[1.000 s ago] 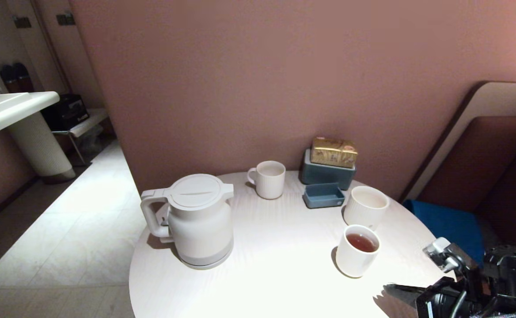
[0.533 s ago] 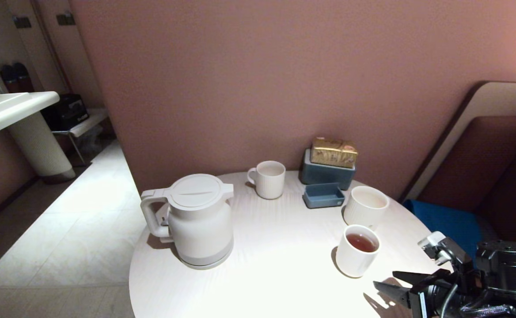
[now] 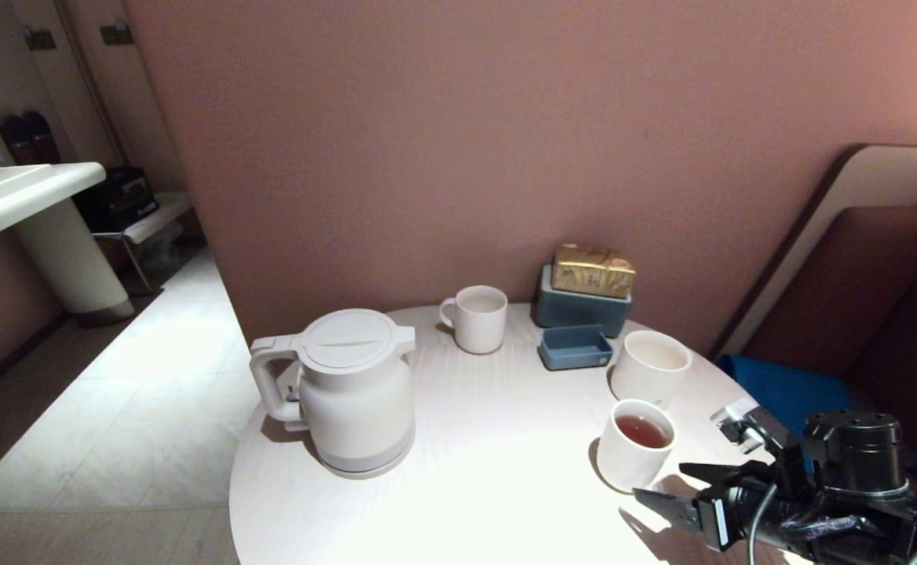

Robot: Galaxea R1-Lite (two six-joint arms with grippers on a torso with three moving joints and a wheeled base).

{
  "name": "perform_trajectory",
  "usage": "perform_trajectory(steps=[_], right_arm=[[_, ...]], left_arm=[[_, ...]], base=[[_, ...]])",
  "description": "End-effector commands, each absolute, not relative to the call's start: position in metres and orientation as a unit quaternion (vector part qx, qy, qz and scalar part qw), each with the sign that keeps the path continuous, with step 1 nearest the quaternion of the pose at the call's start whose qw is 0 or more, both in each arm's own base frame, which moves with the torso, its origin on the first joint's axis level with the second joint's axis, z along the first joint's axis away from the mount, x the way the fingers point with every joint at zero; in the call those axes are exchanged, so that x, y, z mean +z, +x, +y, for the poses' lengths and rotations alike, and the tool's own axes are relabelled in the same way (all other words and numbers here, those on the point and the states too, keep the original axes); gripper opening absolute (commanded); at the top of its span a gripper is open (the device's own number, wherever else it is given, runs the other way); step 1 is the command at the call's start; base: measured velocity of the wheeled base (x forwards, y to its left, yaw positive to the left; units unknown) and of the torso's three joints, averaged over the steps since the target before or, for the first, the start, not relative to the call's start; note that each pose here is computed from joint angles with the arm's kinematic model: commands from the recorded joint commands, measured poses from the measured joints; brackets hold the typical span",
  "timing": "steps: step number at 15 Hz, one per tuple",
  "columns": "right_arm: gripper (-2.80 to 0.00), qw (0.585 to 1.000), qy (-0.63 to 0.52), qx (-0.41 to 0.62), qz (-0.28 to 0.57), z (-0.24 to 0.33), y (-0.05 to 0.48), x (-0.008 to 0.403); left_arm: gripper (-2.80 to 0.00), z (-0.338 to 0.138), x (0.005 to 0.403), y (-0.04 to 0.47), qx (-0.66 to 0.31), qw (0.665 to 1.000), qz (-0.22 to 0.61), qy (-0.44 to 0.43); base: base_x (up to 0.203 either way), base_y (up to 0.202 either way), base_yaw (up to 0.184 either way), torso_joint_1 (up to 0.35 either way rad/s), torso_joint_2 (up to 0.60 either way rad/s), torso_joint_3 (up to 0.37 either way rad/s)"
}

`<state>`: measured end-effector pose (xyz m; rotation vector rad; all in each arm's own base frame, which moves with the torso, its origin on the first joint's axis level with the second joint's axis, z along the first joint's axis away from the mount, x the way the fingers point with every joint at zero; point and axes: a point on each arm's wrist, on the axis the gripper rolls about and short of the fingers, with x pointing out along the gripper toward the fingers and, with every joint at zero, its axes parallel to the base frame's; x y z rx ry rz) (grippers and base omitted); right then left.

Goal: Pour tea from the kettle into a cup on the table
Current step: Pick up the cup

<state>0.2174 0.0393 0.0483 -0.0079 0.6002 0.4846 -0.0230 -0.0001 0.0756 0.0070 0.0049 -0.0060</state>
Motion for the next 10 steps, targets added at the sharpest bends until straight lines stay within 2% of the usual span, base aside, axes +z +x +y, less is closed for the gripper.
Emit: perform_trajectory(steps=[1,10], right_arm=[[0.00,0.923,-0.006,0.244,0.297,0.044,0.226,0.042],[0.00,0.933,-0.014,0.237,0.270,0.052,0.255,0.041]], left_arm=[[-2.80,0.000,0.076,-0.023,-0.003,1.000,0.003,0.003],[-2.80,0.000,0.076,-0.023,-0.003,1.000,0.003,0.004]], base=[[0.000,0.000,0.000,0.000,0.00,0.000],[0.000,0.000,0.000,0.000,0.00,0.000]])
